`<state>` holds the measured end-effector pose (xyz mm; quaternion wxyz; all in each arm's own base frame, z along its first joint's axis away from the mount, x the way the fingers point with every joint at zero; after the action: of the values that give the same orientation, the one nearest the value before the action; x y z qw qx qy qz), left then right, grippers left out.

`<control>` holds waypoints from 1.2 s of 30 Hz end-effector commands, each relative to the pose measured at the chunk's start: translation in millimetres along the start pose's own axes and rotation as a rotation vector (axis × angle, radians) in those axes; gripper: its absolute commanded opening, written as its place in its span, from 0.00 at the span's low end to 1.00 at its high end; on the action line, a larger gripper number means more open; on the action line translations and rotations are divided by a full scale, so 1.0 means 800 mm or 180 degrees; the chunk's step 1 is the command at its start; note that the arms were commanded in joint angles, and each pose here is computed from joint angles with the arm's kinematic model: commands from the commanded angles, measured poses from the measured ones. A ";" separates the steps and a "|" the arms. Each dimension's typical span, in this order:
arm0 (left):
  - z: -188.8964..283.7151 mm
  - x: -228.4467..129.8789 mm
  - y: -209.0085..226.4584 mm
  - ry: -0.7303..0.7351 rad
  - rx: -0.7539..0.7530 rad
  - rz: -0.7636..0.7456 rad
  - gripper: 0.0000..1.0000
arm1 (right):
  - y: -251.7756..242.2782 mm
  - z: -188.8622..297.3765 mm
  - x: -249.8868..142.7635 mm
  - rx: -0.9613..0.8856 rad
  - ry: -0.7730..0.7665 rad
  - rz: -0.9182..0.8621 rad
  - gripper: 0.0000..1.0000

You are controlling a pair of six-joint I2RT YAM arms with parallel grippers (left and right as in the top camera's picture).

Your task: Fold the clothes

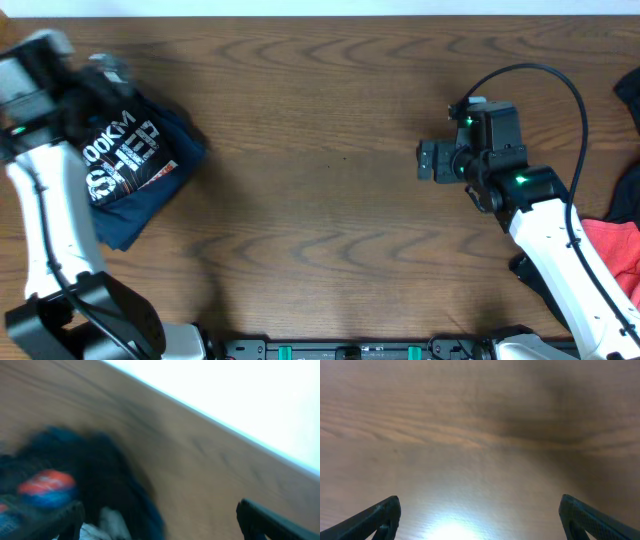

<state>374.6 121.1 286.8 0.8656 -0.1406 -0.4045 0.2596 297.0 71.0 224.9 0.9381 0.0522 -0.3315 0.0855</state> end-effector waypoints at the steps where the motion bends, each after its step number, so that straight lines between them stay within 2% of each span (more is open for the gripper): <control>1: -0.017 -0.045 -0.052 0.0443 -0.0129 -0.0648 0.98 | -0.002 0.008 0.016 0.0122 -0.0222 -0.0296 0.99; 3: -0.020 -0.078 -0.077 0.0777 -0.0124 -0.0928 0.98 | -0.013 0.009 0.023 0.0074 -0.0333 -0.0424 0.99; 7: -0.010 -0.127 -0.098 0.1315 0.0040 -0.1052 0.98 | -0.042 0.011 0.021 -0.0055 -0.0335 -0.0611 0.99; 12: 0.032 -0.139 -0.102 0.1483 0.0070 -0.1075 0.98 | -0.070 0.028 -0.007 -0.0214 0.0007 -0.0856 0.99; 16: 0.090 -0.135 -0.108 0.1197 -0.0059 -0.1198 0.98 | -0.073 0.062 -0.013 -0.0271 -0.0080 -0.0833 0.99; 20: 0.153 -0.144 -0.106 0.0775 -0.0237 -0.1416 0.98 | -0.068 0.117 -0.015 -0.0401 -0.0481 -0.0744 0.99; 25: 0.226 -0.179 -0.084 0.0110 -0.0379 -0.1575 0.98 | -0.055 0.187 -0.037 -0.0539 -0.1111 -0.0572 0.99; 29: 0.262 -0.209 -0.067 -0.0478 -0.0586 -0.1606 0.98 | -0.050 0.211 -0.066 -0.0634 -0.1421 -0.0563 0.99; 32: 0.284 -0.224 -0.059 -0.0717 -0.0669 -0.1630 0.98 | -0.048 0.217 -0.080 -0.0639 -0.1441 -0.0563 0.99; 36: 0.307 -0.243 -0.048 -0.0784 -0.0693 -0.1636 0.98 | -0.047 0.215 -0.095 -0.0639 -0.1235 -0.0575 0.99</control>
<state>102.7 -12.8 339.9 0.8309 -0.1035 -0.5467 0.0057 143.0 -1.5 315.8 0.8523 0.0142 -0.5205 -0.0496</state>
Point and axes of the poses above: each gripper's point midway between its finger pads, its own z axis back along the fingers, its own y axis along the line the jaws close on, x = y × z, the point moved 9 cm from there along z, back along the fingers, and after that the axes turned 9 degrees about z, right-handed, at the moved point
